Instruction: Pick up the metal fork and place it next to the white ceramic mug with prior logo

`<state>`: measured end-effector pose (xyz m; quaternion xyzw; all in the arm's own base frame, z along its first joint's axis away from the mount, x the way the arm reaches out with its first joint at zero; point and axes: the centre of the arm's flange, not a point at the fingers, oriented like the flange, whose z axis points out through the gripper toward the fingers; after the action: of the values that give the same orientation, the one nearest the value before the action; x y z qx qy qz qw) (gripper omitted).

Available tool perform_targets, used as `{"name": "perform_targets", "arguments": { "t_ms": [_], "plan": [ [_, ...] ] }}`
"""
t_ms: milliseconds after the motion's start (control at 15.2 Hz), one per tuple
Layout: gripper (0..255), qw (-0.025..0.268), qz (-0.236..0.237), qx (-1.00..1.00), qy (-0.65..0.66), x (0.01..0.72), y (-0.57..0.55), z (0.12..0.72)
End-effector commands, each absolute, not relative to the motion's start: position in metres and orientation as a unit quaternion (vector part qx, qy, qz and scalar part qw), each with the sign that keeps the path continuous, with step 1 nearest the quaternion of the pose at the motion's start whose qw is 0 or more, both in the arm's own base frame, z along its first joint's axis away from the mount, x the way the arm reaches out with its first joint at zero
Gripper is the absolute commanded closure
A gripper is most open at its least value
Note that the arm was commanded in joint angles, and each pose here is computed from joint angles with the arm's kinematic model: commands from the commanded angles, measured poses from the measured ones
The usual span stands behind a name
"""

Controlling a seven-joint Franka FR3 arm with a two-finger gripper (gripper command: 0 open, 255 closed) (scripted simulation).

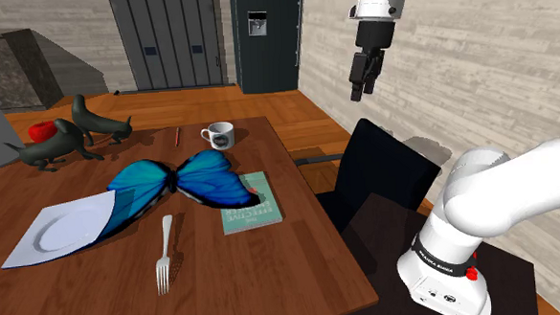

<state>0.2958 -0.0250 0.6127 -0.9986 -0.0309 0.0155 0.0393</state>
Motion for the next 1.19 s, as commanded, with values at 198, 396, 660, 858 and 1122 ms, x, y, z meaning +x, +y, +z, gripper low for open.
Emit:
{"name": "perform_targets", "arguments": {
  "t_ms": [198, 396, 660, 858, 1122],
  "plan": [
    [0, 0.035, 0.01, -0.999, -0.011, 0.3, 0.012, 0.596],
    [0, 0.031, 0.004, -0.999, 0.009, 0.305, 0.048, 0.58],
    [0, 0.025, -0.003, -0.999, 0.035, 0.315, 0.096, 0.557],
    [0, 0.021, -0.009, -0.998, 0.055, 0.324, 0.132, 0.54],
    [0, 0.015, -0.017, -0.996, 0.081, 0.338, 0.178, 0.517]
  ]
}}
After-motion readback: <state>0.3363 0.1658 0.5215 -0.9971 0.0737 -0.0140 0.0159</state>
